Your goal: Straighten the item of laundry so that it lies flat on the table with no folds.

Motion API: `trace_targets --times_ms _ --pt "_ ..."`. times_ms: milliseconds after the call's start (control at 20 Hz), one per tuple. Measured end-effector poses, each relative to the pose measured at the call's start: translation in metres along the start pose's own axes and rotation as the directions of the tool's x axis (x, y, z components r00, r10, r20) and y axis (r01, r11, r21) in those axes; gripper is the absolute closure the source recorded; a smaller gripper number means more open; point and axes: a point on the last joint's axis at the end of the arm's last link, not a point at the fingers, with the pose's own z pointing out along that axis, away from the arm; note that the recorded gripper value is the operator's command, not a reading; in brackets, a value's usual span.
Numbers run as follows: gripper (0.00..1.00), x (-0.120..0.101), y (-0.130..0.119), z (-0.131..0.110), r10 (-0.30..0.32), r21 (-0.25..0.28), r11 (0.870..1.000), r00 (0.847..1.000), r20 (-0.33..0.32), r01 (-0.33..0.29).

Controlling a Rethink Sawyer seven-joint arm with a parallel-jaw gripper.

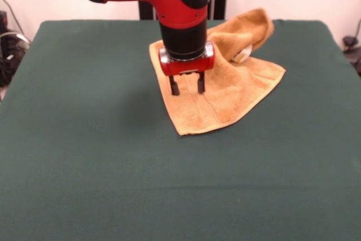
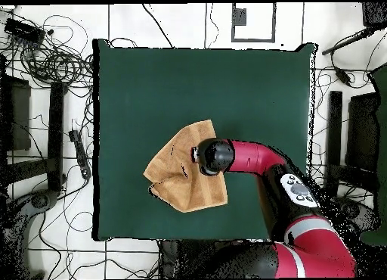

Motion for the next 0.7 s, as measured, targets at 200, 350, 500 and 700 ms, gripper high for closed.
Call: trace_targets --times_ms 200,350,500,700 --pt "0.0 0.0 -0.001 0.0 -0.007 0.001 1.0 1.0 0.001 0.007" --pt "0.0 0.0 -0.003 -0.001 -0.01 -0.008 1.0 1.0 0.001 0.01" --pt "0.0 0.0 -0.007 -0.001 -0.006 -0.024 1.0 1.0 -0.002 0.006" --pt "0.0 -0.001 -0.013 -0.002 0.006 -0.051 0.999 1.0 -0.006 -0.007"
